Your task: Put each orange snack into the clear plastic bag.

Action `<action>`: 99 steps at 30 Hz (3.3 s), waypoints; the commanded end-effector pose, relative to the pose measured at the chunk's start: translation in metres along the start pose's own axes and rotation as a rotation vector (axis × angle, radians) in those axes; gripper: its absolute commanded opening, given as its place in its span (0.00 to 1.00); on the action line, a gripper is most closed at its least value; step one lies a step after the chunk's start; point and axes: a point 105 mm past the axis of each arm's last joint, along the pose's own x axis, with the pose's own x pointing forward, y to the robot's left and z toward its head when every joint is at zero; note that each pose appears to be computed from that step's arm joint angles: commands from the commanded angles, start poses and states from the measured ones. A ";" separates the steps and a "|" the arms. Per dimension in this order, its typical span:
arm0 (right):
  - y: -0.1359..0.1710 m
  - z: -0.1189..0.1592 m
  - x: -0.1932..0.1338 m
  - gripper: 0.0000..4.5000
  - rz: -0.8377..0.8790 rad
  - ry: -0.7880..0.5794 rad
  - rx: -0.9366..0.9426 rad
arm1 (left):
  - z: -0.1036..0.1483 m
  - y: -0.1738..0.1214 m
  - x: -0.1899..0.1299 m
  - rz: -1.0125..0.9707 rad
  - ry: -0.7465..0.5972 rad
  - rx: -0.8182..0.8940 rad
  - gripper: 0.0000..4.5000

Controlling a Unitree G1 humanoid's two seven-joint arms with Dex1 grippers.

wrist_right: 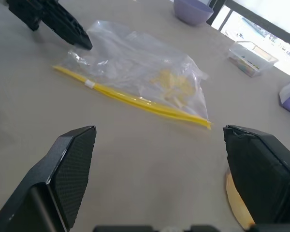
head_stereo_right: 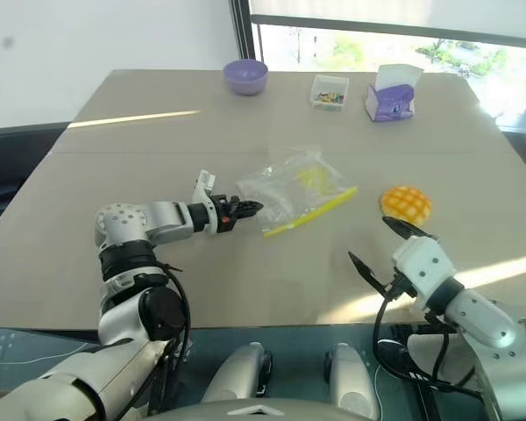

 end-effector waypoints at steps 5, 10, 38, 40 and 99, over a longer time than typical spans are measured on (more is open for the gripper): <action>-0.013 -0.012 0.048 1.00 -0.032 0.015 -0.230 | 0.023 -0.050 -0.008 -0.153 -0.049 0.020 0.01; -0.021 -0.013 0.095 1.00 -0.106 0.022 -0.486 | 0.029 -0.067 -0.011 -0.190 -0.064 0.024 0.01; -0.031 -0.022 0.142 0.01 -0.198 0.043 -0.658 | 0.040 -0.074 -0.025 -0.200 -0.111 -0.051 0.00; -0.032 -0.018 0.144 0.01 -0.204 0.030 -0.655 | 0.039 -0.075 -0.025 -0.205 -0.110 -0.051 0.00; -0.025 0.046 0.134 0.55 -0.097 0.026 -0.229 | 0.026 -0.045 -0.051 -0.017 -0.155 1.931 0.00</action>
